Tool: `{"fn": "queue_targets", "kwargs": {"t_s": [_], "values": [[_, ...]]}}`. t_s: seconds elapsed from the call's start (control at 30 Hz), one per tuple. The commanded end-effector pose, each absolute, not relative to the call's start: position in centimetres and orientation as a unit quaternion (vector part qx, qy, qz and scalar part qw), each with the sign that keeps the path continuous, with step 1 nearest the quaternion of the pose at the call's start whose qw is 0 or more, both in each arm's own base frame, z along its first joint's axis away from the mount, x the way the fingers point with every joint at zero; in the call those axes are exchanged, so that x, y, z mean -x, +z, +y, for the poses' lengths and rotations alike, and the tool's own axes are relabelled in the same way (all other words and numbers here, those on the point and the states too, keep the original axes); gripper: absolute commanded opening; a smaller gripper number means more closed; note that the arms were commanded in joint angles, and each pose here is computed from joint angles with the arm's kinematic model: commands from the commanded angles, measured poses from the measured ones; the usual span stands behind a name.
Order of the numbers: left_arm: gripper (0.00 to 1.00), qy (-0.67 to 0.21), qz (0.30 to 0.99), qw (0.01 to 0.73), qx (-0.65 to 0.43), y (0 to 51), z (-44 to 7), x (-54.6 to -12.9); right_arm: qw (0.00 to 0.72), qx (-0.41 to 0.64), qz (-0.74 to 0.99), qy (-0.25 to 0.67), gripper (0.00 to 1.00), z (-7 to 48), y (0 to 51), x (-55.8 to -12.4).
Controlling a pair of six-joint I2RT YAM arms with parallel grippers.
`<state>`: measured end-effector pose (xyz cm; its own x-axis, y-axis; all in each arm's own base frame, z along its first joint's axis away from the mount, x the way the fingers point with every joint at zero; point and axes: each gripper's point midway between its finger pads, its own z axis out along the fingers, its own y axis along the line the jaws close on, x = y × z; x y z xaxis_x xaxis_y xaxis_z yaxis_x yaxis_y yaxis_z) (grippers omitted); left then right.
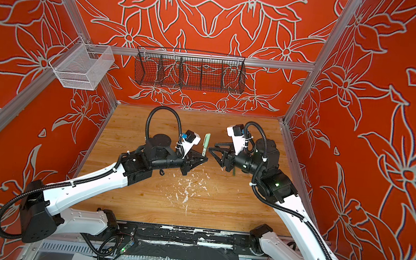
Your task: Insert the pens into the pen caps
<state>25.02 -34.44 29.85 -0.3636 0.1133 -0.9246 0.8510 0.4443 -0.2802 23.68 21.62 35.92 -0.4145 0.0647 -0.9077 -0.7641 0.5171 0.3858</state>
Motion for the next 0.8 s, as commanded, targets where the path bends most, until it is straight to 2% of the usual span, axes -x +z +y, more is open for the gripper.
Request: {"fn": "queue_targets", "kwargs": {"t_s": [0.0, 0.47, 0.67, 0.77], "values": [[0.0, -0.423, 0.717, 0.442, -0.335, 29.4, -34.8, -25.0, 0.503, 0.257, 0.69, 0.451, 0.42, 21.9, 38.8, -23.5], [0.0, -0.434, 0.715, 0.432, -0.338, 28.8, -35.2, -24.8, 0.496, 0.273, 0.679, 0.467, 0.41, 23.0, 39.7, -25.0], [0.0, -0.434, 0.715, 0.431, -0.338, 28.8, -35.3, -24.8, 0.49, 0.276, 0.679, 0.472, 0.35, 23.3, 39.7, -25.3], [0.0, -0.433, 0.715, 0.432, -0.338, 28.8, -35.3, -24.8, 0.488, 0.276, 0.679, 0.474, 0.28, 23.4, 39.6, -25.3]]}}
